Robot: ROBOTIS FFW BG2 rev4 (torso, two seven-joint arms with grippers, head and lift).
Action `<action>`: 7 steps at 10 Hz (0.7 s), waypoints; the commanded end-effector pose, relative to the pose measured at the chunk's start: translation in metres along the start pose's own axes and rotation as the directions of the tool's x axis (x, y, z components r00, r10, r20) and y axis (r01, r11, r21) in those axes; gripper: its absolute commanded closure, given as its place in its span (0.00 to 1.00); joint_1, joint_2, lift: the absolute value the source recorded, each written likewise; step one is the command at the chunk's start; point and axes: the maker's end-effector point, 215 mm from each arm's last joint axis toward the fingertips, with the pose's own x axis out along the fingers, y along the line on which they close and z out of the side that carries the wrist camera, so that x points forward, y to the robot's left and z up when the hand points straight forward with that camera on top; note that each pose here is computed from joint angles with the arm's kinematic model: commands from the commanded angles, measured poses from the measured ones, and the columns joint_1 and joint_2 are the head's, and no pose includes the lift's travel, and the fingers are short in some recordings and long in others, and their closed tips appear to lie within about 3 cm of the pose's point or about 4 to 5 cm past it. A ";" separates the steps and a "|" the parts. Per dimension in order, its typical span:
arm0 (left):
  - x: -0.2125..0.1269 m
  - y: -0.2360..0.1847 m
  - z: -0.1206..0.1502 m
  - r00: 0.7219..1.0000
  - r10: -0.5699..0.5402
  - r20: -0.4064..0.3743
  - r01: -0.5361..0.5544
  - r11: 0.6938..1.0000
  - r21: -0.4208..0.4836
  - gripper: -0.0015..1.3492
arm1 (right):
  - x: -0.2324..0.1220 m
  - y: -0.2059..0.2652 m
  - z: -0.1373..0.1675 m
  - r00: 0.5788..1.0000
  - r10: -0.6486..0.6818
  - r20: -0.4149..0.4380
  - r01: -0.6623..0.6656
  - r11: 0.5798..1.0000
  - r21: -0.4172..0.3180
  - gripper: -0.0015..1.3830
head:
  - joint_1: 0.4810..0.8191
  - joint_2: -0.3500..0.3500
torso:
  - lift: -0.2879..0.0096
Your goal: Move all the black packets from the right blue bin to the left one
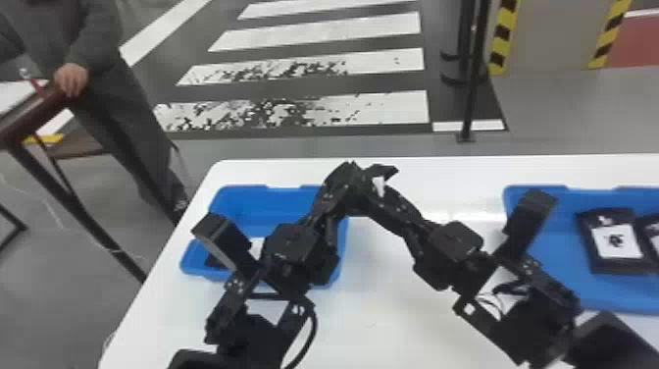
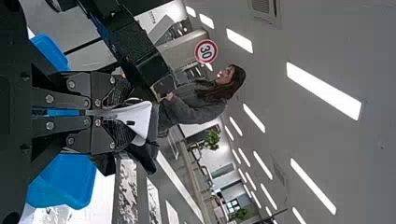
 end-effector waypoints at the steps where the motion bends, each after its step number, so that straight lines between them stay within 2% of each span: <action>1: 0.000 0.000 0.007 1.000 0.000 0.019 0.000 1.000 0.029 0.90 | 0.002 0.000 0.003 1.000 0.001 0.006 -0.001 1.000 0.001 0.93 | 0.63 0.82 | 0.50; 2: -0.001 0.002 0.015 0.999 0.001 0.042 -0.003 0.999 0.048 0.90 | 0.003 -0.002 0.003 1.000 -0.002 0.006 0.002 1.000 0.009 0.82 | 0.63 0.82 | 0.50; 3: -0.002 0.007 0.025 0.997 0.013 0.070 -0.018 0.998 0.067 0.90 | 0.002 -0.002 0.002 1.000 -0.003 0.009 0.002 1.000 0.027 0.46 | 0.63 0.82 | 0.50; 4: -0.004 0.018 0.033 0.996 0.032 0.088 -0.040 0.995 0.094 0.90 | 0.001 -0.003 0.001 1.000 -0.006 0.009 0.006 0.999 0.036 0.19 | 0.63 0.83 | 0.50; 5: -0.007 0.031 0.043 0.993 0.053 0.103 -0.066 0.989 0.130 0.90 | 0.000 -0.005 -0.004 1.000 -0.008 -0.003 0.008 0.999 0.041 0.00 | 0.63 0.84 | 0.50; 6: -0.011 0.046 0.052 0.990 0.082 0.116 -0.102 0.979 0.179 0.90 | 0.001 -0.001 -0.015 0.999 0.006 -0.046 -0.003 0.998 0.064 0.00 | 0.63 0.86 | 0.50; 7: -0.013 0.064 0.056 0.986 0.110 0.127 -0.136 0.966 0.218 0.90 | 0.002 0.000 -0.018 0.998 0.009 -0.056 -0.005 0.997 0.079 0.18 | 0.63 0.89 | 0.50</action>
